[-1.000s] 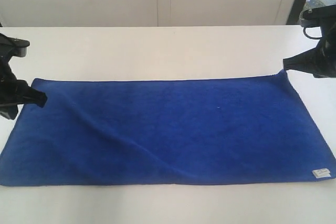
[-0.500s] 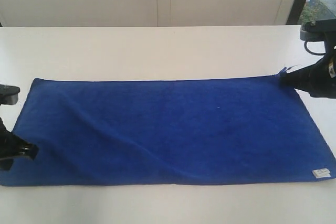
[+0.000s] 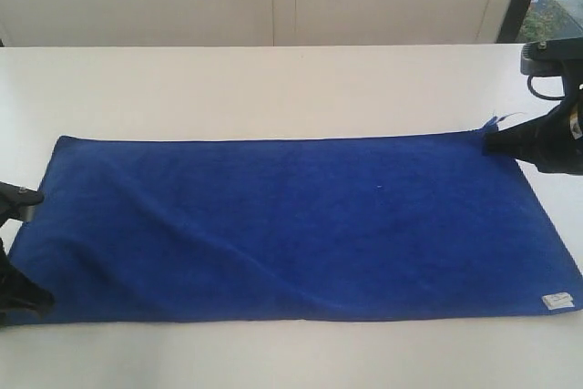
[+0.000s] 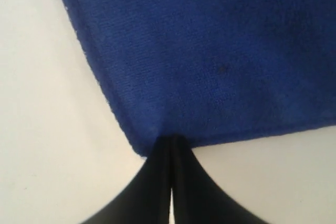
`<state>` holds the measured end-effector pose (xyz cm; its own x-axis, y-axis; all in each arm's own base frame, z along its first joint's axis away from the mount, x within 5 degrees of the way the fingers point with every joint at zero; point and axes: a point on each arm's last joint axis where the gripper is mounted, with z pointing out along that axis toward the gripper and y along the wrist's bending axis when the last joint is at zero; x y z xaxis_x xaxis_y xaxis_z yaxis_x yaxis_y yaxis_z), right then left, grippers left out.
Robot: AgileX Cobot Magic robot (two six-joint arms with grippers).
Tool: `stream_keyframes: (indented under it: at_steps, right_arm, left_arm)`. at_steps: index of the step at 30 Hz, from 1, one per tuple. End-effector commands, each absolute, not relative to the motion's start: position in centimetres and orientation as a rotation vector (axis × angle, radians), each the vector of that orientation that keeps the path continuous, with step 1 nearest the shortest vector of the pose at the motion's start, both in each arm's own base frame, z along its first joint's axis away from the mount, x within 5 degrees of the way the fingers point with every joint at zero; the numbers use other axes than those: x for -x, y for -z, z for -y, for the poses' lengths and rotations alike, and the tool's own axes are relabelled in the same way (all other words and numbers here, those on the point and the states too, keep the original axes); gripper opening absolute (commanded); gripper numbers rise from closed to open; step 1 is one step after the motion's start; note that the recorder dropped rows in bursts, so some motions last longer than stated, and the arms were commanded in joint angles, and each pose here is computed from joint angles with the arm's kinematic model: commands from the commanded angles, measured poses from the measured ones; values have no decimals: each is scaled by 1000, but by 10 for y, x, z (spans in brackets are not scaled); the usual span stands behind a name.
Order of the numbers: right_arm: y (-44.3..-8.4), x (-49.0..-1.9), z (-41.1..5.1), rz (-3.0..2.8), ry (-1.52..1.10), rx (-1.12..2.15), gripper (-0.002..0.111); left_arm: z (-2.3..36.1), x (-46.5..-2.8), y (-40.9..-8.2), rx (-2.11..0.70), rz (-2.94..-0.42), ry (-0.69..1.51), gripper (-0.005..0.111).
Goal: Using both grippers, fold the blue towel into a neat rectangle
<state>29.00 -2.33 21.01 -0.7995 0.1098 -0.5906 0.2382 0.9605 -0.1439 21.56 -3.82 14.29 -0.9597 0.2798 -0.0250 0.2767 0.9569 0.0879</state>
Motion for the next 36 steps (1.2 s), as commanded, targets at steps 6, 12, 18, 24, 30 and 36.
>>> stream_keyframes:
  at_steps: [6, 12, 18, 24, 30, 36]
  right_arm:
    - [-211, -289, 23, -2492, 278, -235, 17]
    - [-212, -290, 22, -2481, 266, -228, 17]
    - [-213, -291, 21, -2466, 250, -220, 17]
    - [-213, -291, 21, -2469, 259, -189, 17]
    - [-213, -292, 21, -2464, 254, -187, 17]
    - [-213, -292, 21, -2464, 254, -187, 17]
  left_arm:
    - [33, -210, -142, -427, -3125, -209, 0]
    - [35, -216, -169, -338, -3034, -171, 0]
    - [35, -213, -186, -377, -2933, -154, 0]
    - [38, -215, -166, -399, -2879, -109, 0]
    - [38, -217, -150, -414, -2949, -118, 0]
    - [37, -216, -139, -432, -3024, -139, 0]
